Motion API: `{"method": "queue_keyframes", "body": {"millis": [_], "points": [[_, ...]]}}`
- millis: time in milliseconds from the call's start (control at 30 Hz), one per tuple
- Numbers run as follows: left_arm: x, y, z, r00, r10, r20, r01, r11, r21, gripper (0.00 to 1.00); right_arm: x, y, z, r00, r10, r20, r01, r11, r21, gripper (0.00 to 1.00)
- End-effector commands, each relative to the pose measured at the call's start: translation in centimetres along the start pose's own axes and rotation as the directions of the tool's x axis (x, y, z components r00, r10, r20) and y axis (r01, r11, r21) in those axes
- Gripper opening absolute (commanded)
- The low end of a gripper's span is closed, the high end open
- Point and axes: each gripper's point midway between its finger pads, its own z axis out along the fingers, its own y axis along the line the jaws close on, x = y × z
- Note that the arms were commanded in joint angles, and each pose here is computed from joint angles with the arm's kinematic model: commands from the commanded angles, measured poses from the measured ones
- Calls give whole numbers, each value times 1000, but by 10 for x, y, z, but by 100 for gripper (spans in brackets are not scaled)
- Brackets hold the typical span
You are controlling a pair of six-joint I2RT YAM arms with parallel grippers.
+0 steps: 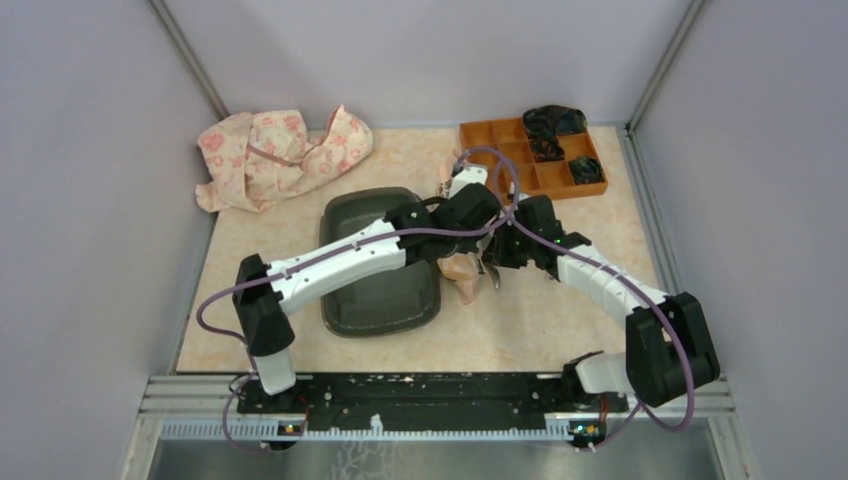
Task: Fill the litter box with clean litter
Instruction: Open the cat litter bag at the center of the board.
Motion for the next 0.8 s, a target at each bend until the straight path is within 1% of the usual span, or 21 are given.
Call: {"method": "queue_keyframes", "body": {"millis": [0, 167, 367, 400, 500, 567, 633, 700, 767], "points": [[-13, -1, -2, 1000, 20, 24, -19, 1000, -18, 4, -22, 34, -4, 997, -62, 51, 67, 993, -102, 0], [-7, 0, 8, 999, 37, -2, -37, 998, -40, 15, -22, 37, -4, 996, -72, 51, 76, 992, -98, 0], [5, 7, 18, 998, 47, -37, -49, 996, -69, 16, -23, 40, -5, 995, -81, 53, 86, 991, -99, 0], [6, 7, 19, 998, 46, -39, -49, 996, -73, 18, -22, 41, -5, 995, -83, 52, 87, 991, -99, 0], [7, 11, 17, 998, 48, -42, -52, 995, -82, 37, -23, 39, -6, 995, -89, 53, 93, 992, -88, 0], [5, 13, 14, 998, 44, -37, -47, 995, -83, 53, -24, 38, -9, 994, -96, 56, 100, 992, -76, 0], [5, 14, 14, 998, 42, -36, -45, 996, -81, 66, -26, 37, -11, 993, -106, 59, 110, 992, -65, 0], [5, 15, 15, 998, 41, -38, -44, 996, -82, 78, -27, 35, -14, 992, -116, 60, 118, 992, -47, 0], [6, 16, 15, 998, 42, -41, -46, 995, -84, 87, -31, 34, -21, 989, -131, 70, 133, 991, -25, 0]]}}
